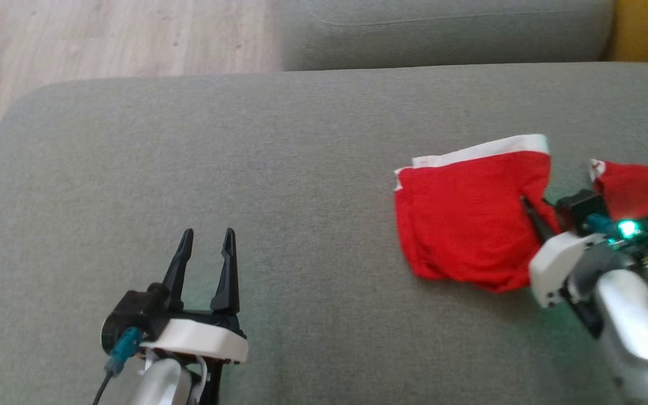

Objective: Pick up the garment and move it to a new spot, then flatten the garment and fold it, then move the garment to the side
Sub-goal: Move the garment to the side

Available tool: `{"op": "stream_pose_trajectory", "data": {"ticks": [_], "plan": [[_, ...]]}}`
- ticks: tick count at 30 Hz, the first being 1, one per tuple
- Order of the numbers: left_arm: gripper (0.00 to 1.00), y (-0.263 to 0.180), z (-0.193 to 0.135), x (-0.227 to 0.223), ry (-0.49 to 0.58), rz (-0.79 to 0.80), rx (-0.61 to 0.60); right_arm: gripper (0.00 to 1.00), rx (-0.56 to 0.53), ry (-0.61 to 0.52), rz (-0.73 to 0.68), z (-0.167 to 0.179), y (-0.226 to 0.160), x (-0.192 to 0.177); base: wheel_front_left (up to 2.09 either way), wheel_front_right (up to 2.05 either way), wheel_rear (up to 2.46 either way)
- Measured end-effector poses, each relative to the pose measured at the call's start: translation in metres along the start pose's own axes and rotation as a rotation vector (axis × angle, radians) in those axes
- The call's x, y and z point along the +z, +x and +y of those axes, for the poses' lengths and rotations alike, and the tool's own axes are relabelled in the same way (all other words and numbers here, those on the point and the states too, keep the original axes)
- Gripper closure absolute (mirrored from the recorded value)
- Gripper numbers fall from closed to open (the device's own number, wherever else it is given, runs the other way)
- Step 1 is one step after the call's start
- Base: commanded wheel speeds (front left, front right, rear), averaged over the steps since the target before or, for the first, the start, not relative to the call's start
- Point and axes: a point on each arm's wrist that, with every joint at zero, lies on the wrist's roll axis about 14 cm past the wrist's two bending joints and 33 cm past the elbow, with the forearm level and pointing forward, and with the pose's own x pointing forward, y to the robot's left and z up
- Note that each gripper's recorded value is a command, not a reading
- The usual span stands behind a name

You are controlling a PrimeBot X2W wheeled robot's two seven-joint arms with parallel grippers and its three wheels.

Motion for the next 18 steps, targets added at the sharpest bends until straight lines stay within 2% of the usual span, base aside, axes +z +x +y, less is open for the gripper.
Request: {"op": "stream_pose_trajectory", "data": {"ticks": [5, 11, 14, 18], "plan": [[0.00, 0.006, -0.011, -0.002, -0.001, 0.004, -0.035, 1.00, -0.068, -0.095, 0.021, -0.049, -0.023, 0.003, 0.00, 0.00, 0.00], [0.00, 0.013, -0.016, -0.010, -0.008, 0.027, -0.051, 1.00, -0.147, -0.148, 0.083, -0.102, -0.042, -0.001, 0.00, 0.00, 0.00], [0.00, 0.016, -0.014, -0.018, -0.013, 0.049, -0.048, 1.00, -0.198, -0.167, 0.164, -0.135, -0.052, -0.016, 0.00, 0.00, 0.00], [0.00, 0.022, -0.012, -0.021, -0.016, 0.059, -0.048, 1.00, -0.242, -0.184, 0.260, -0.161, -0.061, -0.038, 0.00, 0.00, 0.00]]}}
